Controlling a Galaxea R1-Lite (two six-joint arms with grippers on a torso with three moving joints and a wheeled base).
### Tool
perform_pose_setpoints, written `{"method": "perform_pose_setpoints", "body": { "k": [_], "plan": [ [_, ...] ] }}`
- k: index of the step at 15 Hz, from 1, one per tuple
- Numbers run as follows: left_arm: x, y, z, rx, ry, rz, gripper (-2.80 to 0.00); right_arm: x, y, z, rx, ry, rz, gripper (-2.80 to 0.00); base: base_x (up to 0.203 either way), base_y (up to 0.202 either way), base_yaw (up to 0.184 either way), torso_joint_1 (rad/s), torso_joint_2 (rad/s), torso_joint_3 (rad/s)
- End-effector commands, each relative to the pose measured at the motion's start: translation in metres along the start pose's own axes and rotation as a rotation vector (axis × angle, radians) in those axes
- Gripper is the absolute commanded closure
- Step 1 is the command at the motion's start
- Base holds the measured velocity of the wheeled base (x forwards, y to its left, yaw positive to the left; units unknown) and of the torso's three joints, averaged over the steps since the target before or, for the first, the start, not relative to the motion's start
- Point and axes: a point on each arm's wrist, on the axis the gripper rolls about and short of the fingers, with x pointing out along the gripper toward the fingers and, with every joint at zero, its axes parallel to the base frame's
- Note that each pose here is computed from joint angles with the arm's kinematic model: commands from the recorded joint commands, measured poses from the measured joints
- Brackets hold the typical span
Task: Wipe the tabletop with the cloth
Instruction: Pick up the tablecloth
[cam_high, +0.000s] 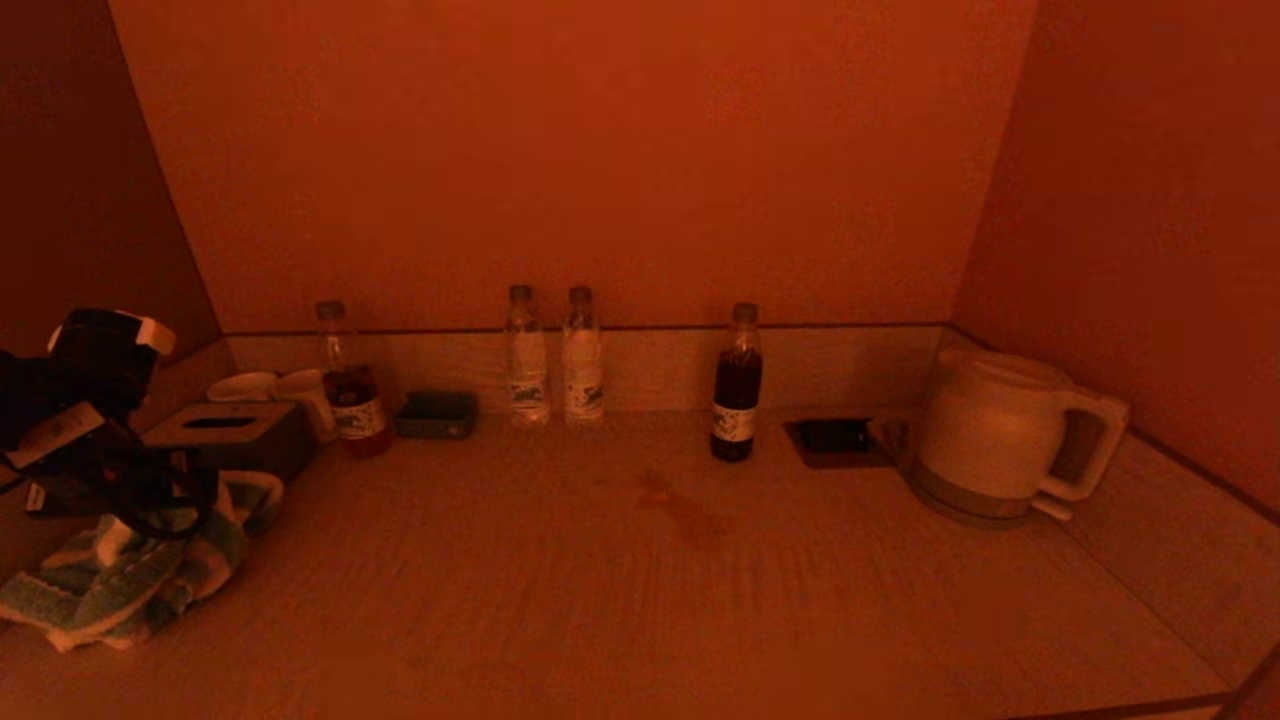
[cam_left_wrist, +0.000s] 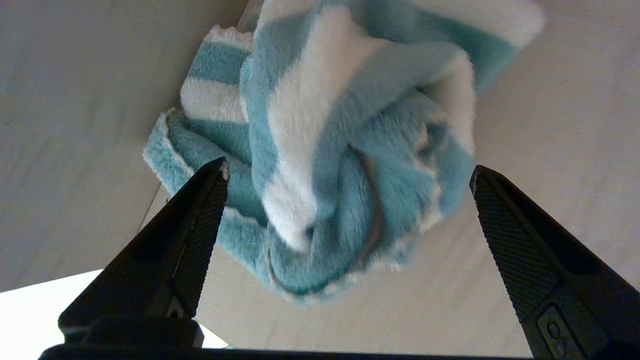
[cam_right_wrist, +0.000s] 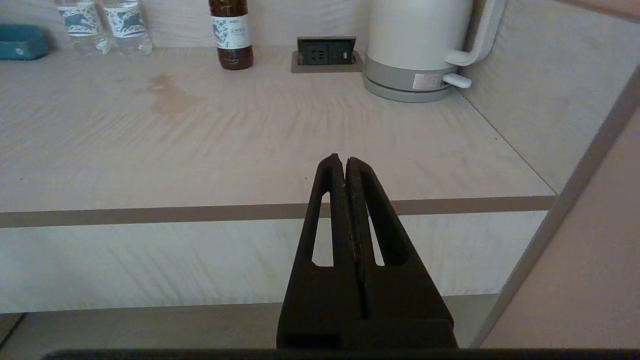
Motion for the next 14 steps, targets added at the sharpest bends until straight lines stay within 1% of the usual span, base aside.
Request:
{"method": "perform_pose_setpoints", "body": {
  "k": [1, 4, 5, 9, 10, 11, 12, 13, 14],
  "plan": [
    [0.017, 0.002, 0.001, -0.008, 0.032, 0.024, -2.8, 0.0, 0.0, 0.0, 0.0, 0.0, -0.001, 0.0, 0.0, 0.0, 0.0, 0.0, 0.0, 0.0],
    [0.023, 0.004, 0.002, -0.014, 0.043, 0.031, -2.8, 0.0, 0.0, 0.0, 0.0, 0.0, 0.001, 0.0, 0.0, 0.0, 0.0, 0.0, 0.0, 0.0],
    [0.034, 0.003, -0.001, -0.011, 0.07, 0.04, -2.8, 0.0, 0.0, 0.0, 0.0, 0.0, 0.001, 0.0, 0.0, 0.0, 0.0, 0.0, 0.0, 0.0],
    [0.052, 0.004, -0.003, -0.015, 0.108, 0.044, -2.8, 0.0, 0.0, 0.0, 0.0, 0.0, 0.0, 0.0, 0.0, 0.0, 0.0, 0.0, 0.0, 0.0],
    [0.062, 0.003, -0.006, -0.011, 0.132, 0.049, -2.8, 0.0, 0.0, 0.0, 0.0, 0.0, 0.001, 0.0, 0.0, 0.0, 0.0, 0.0, 0.0, 0.0],
    [0.069, 0.002, -0.008, -0.008, 0.152, 0.044, 0.0, 0.0, 0.0, 0.0, 0.0, 0.0, 0.001, 0.0, 0.0, 0.0, 0.0, 0.0, 0.0, 0.0],
    [0.069, 0.002, -0.008, -0.008, 0.155, 0.034, 0.0, 0.0, 0.0, 0.0, 0.0, 0.0, 0.001, 0.0, 0.0, 0.0, 0.0, 0.0, 0.0, 0.0],
    [0.067, 0.002, -0.008, -0.012, 0.161, -0.007, 0.0, 0.0, 0.0, 0.0, 0.0, 0.0, -0.001, 0.0, 0.0, 0.0, 0.0, 0.0, 0.0, 0.0],
    [0.065, 0.002, -0.008, -0.013, 0.164, -0.019, 0.0, 0.0, 0.0, 0.0, 0.0, 0.0, 0.001, 0.0, 0.0, 0.0, 0.0, 0.0, 0.0, 0.0]
  ]
}}
